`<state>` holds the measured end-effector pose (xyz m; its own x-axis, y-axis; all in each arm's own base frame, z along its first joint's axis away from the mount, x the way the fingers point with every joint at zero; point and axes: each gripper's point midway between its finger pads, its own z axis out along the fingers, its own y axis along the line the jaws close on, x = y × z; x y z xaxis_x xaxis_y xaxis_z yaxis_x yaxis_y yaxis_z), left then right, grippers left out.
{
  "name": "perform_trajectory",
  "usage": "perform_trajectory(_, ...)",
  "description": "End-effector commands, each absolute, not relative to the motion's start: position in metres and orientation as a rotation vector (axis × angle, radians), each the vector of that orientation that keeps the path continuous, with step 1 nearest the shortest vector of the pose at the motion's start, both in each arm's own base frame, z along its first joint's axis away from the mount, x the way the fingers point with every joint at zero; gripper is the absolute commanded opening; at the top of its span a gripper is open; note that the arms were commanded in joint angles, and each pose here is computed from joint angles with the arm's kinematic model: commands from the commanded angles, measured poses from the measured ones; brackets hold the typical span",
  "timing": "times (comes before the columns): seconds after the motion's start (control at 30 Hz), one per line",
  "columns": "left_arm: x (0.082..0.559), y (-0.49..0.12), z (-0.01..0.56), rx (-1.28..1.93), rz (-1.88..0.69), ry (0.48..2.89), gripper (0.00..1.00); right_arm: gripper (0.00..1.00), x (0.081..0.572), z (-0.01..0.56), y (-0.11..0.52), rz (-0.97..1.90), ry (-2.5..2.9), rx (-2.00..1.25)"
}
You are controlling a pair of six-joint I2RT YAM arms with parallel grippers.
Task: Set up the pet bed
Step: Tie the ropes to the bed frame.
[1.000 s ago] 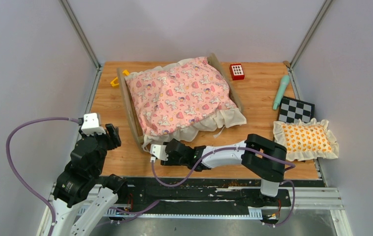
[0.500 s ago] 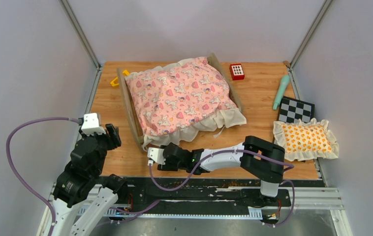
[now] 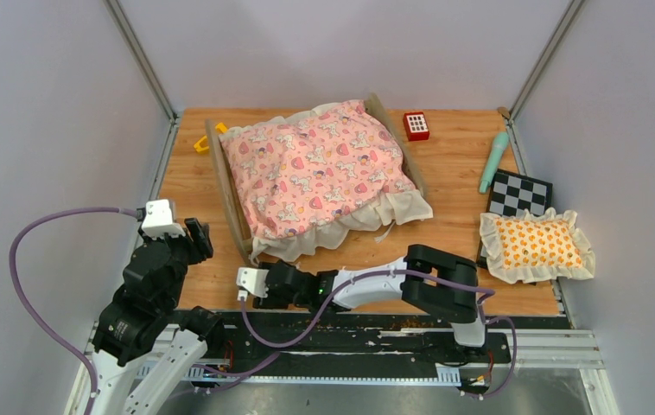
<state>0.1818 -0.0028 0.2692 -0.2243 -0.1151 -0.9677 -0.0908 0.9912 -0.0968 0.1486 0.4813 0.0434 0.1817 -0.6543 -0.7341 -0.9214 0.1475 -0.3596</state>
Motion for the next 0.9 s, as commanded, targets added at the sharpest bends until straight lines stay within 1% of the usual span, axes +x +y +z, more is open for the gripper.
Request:
perform_trajectory(0.0,0.184,-0.007,0.273,-0.157,-0.053,1.779,0.67,0.58,0.155,0.077,0.501,0.44,1.473,-1.508)
perform_trajectory(0.07,0.185,-0.007,0.274,-0.157,-0.052,1.779,0.67,0.59,0.148,0.087,0.496,0.492,1.456,-1.521)
perform_trajectory(0.2,0.186,-0.008,0.274,-0.154,-0.057,1.78,0.67,0.6,0.132,0.111,0.48,0.623,1.405,-1.58)
perform_trajectory(0.33,0.187,-0.01,0.275,-0.153,-0.061,1.776,0.67,0.6,0.121,0.118,0.46,0.651,1.321,-1.694)
perform_trajectory(0.43,0.188,-0.011,0.277,-0.152,-0.071,1.773,0.67,0.51,0.114,0.108,0.446,0.663,1.214,-1.888)
perform_trajectory(0.5,0.188,-0.012,0.276,-0.152,-0.074,1.773,0.67,0.49,0.106,0.109,0.438,0.759,1.078,-2.01)
perform_trajectory(0.53,0.188,-0.012,0.276,-0.15,-0.075,1.774,0.67,0.51,0.1,0.109,0.434,0.798,0.928,-2.083)
perform_trajectory(0.57,0.188,-0.012,0.276,-0.15,-0.075,1.774,0.67,0.55,0.092,0.104,0.425,0.82,0.753,-2.18)
perform_trajectory(0.63,0.188,-0.012,0.275,-0.149,-0.076,1.777,0.67,0.59,0.09,0.094,0.415,0.774,0.529,-2.295)
perform_trajectory(0.73,0.187,-0.013,0.273,-0.148,-0.082,1.781,0.67,0.59,0.099,0.088,0.419,0.723,0.424,-2.408)
perform_trajectory(0.87,0.187,-0.014,0.273,-0.148,-0.087,1.78,0.67,0.58,0.099,0.083,0.434,0.78,0.29,-2.521)
